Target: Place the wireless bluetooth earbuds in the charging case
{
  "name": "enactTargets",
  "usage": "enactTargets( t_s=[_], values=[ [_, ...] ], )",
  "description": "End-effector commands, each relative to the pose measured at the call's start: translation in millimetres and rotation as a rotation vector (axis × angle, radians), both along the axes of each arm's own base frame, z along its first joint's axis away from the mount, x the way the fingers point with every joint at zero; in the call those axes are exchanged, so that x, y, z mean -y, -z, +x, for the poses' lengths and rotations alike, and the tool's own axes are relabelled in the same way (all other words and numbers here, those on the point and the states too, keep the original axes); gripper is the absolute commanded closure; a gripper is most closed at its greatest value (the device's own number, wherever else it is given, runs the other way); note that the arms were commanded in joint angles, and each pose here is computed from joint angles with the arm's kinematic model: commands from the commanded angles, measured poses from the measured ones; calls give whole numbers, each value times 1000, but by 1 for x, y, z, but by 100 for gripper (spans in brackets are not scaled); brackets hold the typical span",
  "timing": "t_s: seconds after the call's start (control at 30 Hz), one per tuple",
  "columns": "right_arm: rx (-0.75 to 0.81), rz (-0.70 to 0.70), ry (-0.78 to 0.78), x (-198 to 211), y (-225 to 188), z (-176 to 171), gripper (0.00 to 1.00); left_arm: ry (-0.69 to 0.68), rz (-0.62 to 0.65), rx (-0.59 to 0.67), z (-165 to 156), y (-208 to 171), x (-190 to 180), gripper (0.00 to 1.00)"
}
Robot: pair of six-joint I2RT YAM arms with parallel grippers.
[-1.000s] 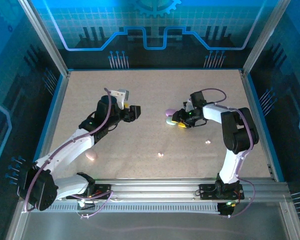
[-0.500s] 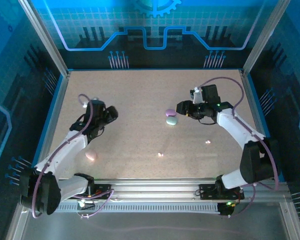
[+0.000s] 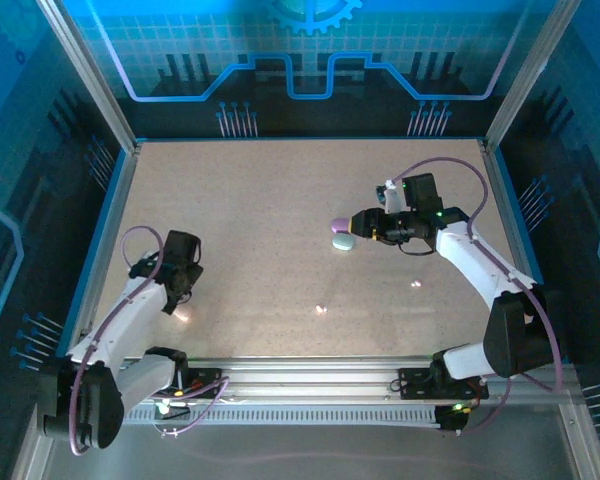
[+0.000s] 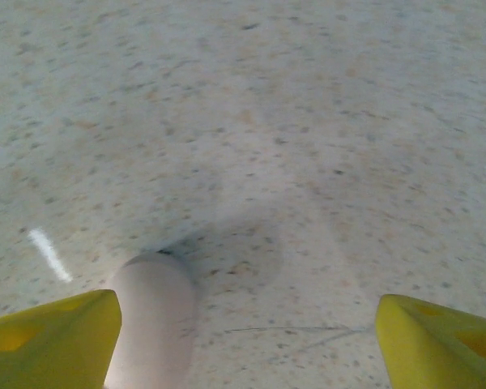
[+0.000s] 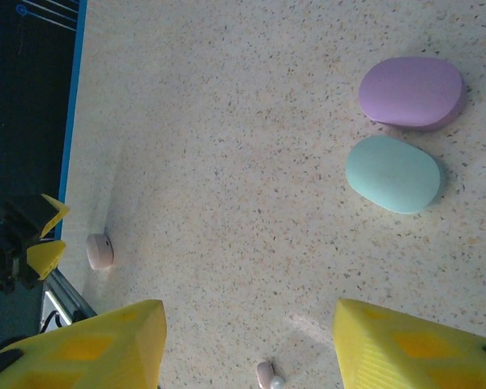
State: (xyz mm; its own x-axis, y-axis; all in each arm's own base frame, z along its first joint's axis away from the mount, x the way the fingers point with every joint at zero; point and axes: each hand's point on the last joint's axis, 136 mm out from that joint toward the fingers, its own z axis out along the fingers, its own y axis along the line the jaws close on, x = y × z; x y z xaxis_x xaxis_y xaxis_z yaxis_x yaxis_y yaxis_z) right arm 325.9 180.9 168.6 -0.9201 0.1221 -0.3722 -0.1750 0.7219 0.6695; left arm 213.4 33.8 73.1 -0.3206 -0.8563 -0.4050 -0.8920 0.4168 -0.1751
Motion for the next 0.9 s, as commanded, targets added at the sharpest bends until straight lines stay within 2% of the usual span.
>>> enactTargets(
  t_s=[0.0, 0.17, 0.37, 0.5, 0.7, 0.8, 0.87],
  values=[
    [-35, 5, -47, -6, 7, -9, 42, -129, 23, -117, -33, 16, -11, 18],
    [-47, 2, -44, -6, 11, -8, 42, -109, -36, -177, -31, 35, 1, 25],
    [-53, -1, -39, -5, 11, -8, 42, -124, -90, -215, -35, 55, 10, 27],
    [-54, 0, -40, -5, 9, -8, 42, -122, -102, -230, -34, 64, 12, 33],
    [-57, 1, -38, -5, 9, -8, 42, -89, -93, -222, -28, 63, 12, 49],
    [-58, 0, -37, -5, 9, -8, 42, -31, -89, -188, -16, 55, 14, 61],
    [-59, 2, -37, -5, 9, -8, 42, 22, -88, -156, -5, 47, 17, 65]
  ],
)
